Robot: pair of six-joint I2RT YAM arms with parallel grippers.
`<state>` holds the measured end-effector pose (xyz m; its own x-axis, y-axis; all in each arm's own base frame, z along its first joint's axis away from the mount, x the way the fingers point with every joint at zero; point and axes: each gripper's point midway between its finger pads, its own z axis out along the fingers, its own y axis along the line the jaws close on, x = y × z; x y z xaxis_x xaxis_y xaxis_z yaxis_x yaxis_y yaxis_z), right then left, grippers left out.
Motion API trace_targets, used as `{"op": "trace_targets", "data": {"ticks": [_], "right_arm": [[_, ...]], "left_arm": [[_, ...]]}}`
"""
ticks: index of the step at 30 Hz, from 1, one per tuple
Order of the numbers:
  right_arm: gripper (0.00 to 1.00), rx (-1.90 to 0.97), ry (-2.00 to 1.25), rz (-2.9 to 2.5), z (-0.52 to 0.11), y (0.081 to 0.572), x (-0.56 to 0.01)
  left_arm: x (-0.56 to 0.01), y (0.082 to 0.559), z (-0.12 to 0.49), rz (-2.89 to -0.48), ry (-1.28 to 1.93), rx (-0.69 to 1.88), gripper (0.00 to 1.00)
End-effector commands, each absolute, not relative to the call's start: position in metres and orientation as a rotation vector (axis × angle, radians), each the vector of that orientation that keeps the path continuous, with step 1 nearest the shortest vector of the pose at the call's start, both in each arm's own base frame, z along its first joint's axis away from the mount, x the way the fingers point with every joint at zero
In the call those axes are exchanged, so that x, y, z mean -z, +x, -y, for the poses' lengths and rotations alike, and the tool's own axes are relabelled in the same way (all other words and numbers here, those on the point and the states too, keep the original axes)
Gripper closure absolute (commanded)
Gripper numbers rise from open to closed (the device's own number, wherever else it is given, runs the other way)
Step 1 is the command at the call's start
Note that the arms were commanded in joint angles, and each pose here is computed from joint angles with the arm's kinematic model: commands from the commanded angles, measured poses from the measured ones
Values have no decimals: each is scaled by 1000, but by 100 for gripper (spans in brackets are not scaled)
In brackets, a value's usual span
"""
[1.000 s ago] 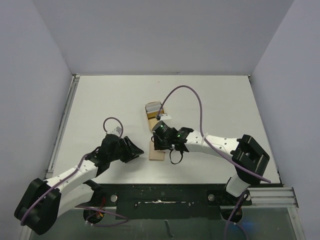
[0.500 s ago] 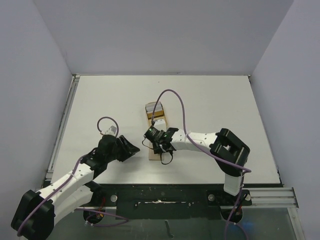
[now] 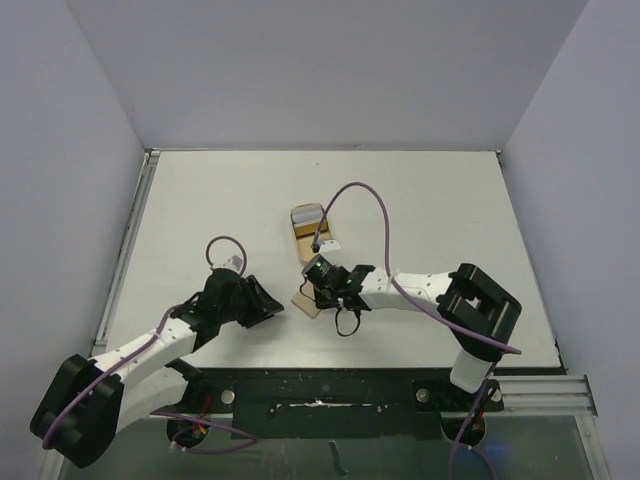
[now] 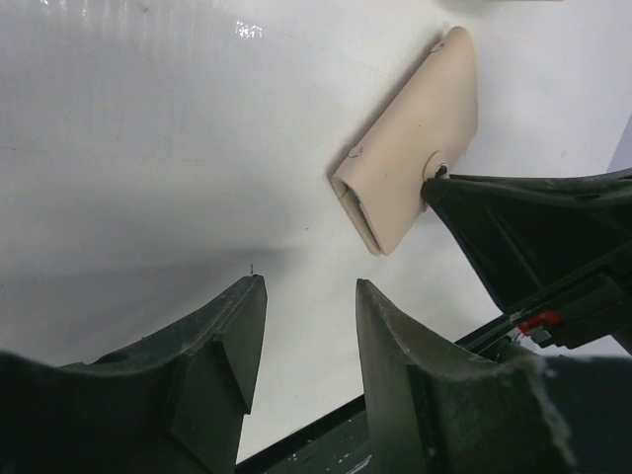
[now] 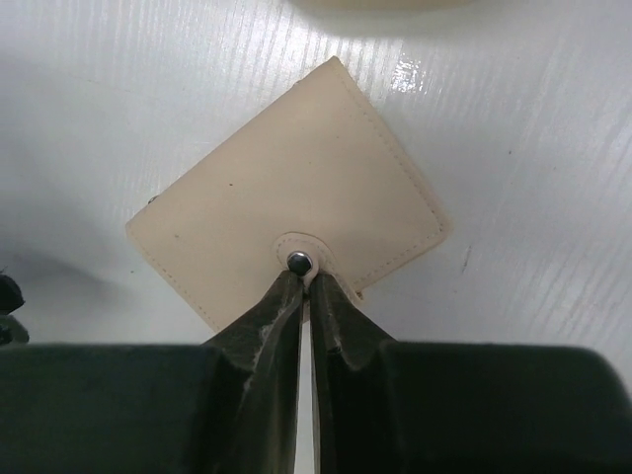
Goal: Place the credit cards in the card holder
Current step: Open the card holder at the center of the board.
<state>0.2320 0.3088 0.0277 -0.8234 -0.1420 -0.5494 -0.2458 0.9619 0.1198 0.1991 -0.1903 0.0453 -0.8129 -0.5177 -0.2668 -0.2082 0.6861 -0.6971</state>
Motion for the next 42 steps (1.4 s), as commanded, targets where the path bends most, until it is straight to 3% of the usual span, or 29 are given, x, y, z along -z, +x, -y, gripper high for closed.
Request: {"op": "trace_targets", "data": {"ticks": [1, 10, 16, 24, 28, 34, 37, 42], "right_arm": [[100, -428, -329, -2514, -315, 227, -36], [100, -511, -485, -2317, -311, 230, -70], [100, -599, -602, -2146, -315, 219, -94], [100, -688, -683, -2017, -325, 208, -118], [100, -730, -697, -1987, -330, 203, -123], [100, -716, -644, -2024, -329, 205, -120], [79, -623, -499, -2124, -322, 218, -124], [69, -600, -363, -2194, -326, 224, -148]], "left_arm": [[-64, 210, 204, -2398, -469, 1018, 60], [-82, 214, 211, -2375, -355, 1050, 59], [-109, 208, 234, -2280, -180, 1262, 45], [-117, 200, 248, -2241, -121, 1413, 43], [-113, 198, 250, -2259, -123, 1429, 54], [-125, 199, 249, -2205, -135, 1448, 98], [-129, 200, 247, -2177, -138, 1440, 100], [-107, 208, 234, -2237, -216, 1296, 100]]}}
